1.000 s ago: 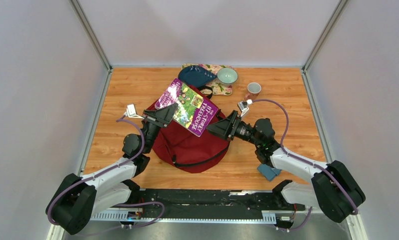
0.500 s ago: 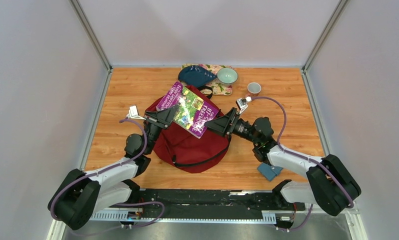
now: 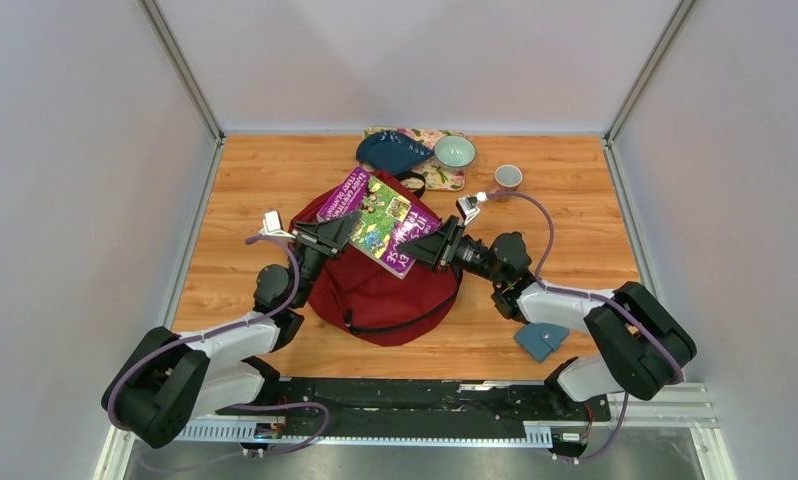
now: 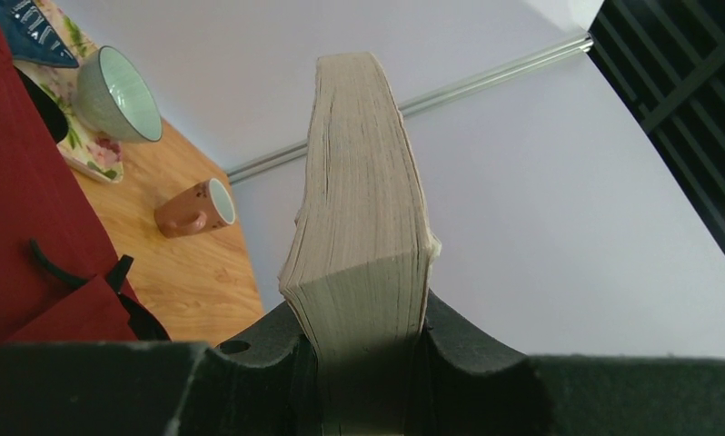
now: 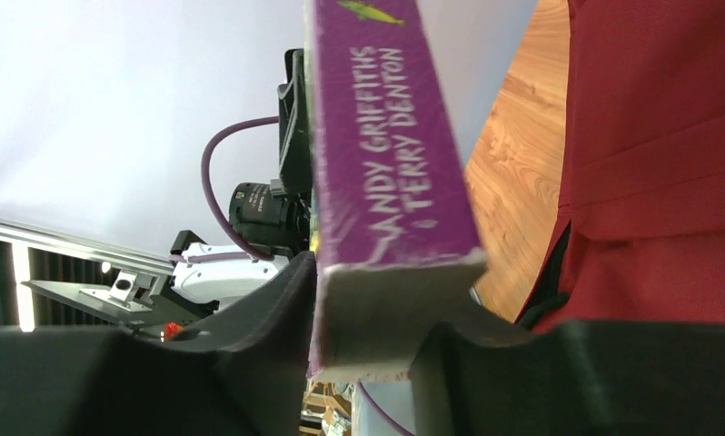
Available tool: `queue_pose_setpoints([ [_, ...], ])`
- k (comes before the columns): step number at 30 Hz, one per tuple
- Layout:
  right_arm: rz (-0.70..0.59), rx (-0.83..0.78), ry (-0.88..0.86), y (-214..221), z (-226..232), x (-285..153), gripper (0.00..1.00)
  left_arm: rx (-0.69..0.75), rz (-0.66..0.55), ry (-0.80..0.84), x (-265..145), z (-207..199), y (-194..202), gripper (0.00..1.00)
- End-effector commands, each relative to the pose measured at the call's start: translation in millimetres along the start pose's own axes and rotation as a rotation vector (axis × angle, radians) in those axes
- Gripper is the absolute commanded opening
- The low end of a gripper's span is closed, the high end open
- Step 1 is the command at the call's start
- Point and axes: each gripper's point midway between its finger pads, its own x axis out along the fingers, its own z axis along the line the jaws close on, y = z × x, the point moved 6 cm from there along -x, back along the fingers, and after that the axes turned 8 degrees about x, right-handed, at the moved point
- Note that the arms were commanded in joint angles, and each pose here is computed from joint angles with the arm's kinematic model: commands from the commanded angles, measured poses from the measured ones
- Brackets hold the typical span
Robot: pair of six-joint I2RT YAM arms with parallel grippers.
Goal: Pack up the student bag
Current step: Pick up the book from the center of the board.
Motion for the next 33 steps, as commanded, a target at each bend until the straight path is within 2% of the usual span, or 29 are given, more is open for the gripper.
queue_pose_setpoints([
  [1, 0.001, -0.055, -0.161, 1, 32, 7, 0.36, -0.052, -0.115, 0.302, -3, -60, -25, 0.00],
  [2, -0.008, -0.053, -0.159, 1, 32, 6, 0.22, -0.052, -0.113, 0.301, -3, -60, -25, 0.00],
  [6, -0.018, -0.069, -0.142, 0, 30, 5, 0.00, -0.035, -0.087, 0.313, -1, -61, -21, 0.00],
  [9, -0.022, -0.091, -0.122, 0, 31, 4, 0.00, -0.015, -0.011, 0.325, 3, -64, -13, 0.32],
  [10, -0.035, -0.104, -0.122, -1, 35, 2, 0.00, 0.013, 0.016, 0.321, 5, -62, -9, 0.54],
  [12, -0.053, -0.133, -0.073, -1, 30, -1, 0.00, 0.047, 0.073, 0.340, 6, -67, -3, 0.70],
  [13, -0.080, -0.161, -0.078, -3, 40, -5, 0.00, 0.086, 0.111, 0.298, 8, -59, 2, 0.74],
  [15, -0.101, -0.173, 0.024, -5, 31, -10, 0.00, 0.150, 0.178, 0.306, 10, -64, 7, 0.74],
  [18, -0.173, -0.244, 0.129, -10, 35, -23, 0.00, 0.292, 0.374, 0.129, 17, -41, 24, 0.75],
  [20, -0.231, -0.289, 0.224, -14, 34, -36, 0.00, 0.426, 0.419, 0.101, 23, -44, 20, 0.75],
  [21, -0.257, -0.301, 0.253, -16, 35, -41, 0.00, 0.490, 0.475, 0.027, 19, -29, 23, 0.75],
  [23, -0.327, -0.317, 0.348, -22, 29, -54, 0.00, 0.543, 0.464, -0.030, 19, -26, 17, 0.76],
  [27, -0.446, -0.346, 0.354, -27, 42, -81, 0.00, 0.646, 0.496, -0.139, 10, -12, 11, 0.76],
  [29, -0.505, -0.353, 0.417, -32, 38, -94, 0.00, 0.681, 0.497, -0.159, 9, -13, 7, 0.77],
  [32, -0.559, -0.371, 0.468, -33, 43, -113, 0.00, 0.772, 0.533, -0.205, 3, -8, 1, 0.77],
  [33, -0.586, -0.388, 0.483, -35, 45, -118, 0.00, 0.837, 0.592, -0.253, -5, 2, 0, 0.77],
])
